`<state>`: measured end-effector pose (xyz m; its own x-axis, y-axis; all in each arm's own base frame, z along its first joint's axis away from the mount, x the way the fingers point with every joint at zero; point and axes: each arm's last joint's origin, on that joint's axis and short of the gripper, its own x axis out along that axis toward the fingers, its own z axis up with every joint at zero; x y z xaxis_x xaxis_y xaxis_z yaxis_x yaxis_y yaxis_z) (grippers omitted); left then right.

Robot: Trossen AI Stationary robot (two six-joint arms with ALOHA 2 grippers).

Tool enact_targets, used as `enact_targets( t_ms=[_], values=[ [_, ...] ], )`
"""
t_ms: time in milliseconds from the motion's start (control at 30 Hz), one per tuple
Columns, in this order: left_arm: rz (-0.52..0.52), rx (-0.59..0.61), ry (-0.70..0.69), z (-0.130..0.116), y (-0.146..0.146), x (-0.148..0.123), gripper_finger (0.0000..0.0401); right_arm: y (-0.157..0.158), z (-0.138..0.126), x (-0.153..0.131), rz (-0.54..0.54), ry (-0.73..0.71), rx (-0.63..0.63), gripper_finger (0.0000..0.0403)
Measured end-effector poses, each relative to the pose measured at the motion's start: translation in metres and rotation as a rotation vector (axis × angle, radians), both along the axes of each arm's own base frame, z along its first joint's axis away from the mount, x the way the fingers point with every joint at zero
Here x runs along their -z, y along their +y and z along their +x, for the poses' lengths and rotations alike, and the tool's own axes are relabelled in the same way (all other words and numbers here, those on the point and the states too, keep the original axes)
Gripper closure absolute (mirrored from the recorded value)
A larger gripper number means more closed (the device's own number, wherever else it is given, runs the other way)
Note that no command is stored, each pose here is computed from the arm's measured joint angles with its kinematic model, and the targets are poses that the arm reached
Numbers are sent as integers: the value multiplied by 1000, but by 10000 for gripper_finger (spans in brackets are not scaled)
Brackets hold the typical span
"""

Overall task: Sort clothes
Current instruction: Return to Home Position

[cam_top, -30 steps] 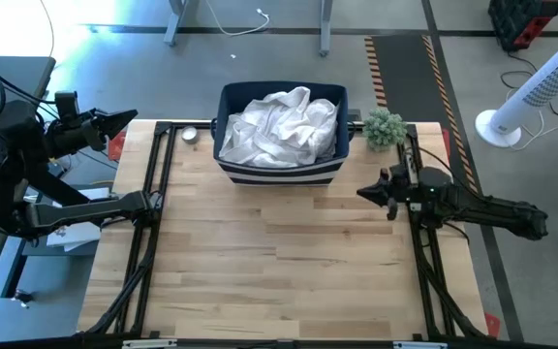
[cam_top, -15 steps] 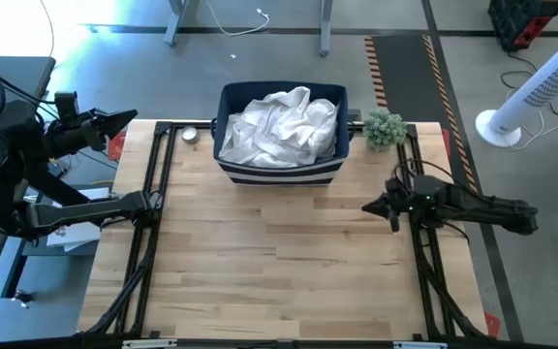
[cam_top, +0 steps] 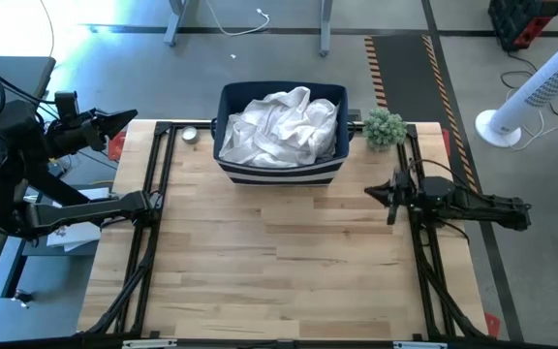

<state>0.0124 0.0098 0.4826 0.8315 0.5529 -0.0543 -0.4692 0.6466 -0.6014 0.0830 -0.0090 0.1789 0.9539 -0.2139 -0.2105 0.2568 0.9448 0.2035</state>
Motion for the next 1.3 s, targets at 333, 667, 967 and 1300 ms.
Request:
enact_targets(
  t_ms=[333,667,967,1300],
  values=[
    [0,0,-1,0,0,0,400,-2,13,7,-515,-145,10,402],
    [0,0,0,0,0,0,398,0,13,8,-426,-173,-47,402],
    [0,0,0,0,0,0,398,4,14,10,-305,-197,-176,402],
    [0,0,0,0,0,0,398,3,14,11,-240,-201,-170,402]
  ],
)
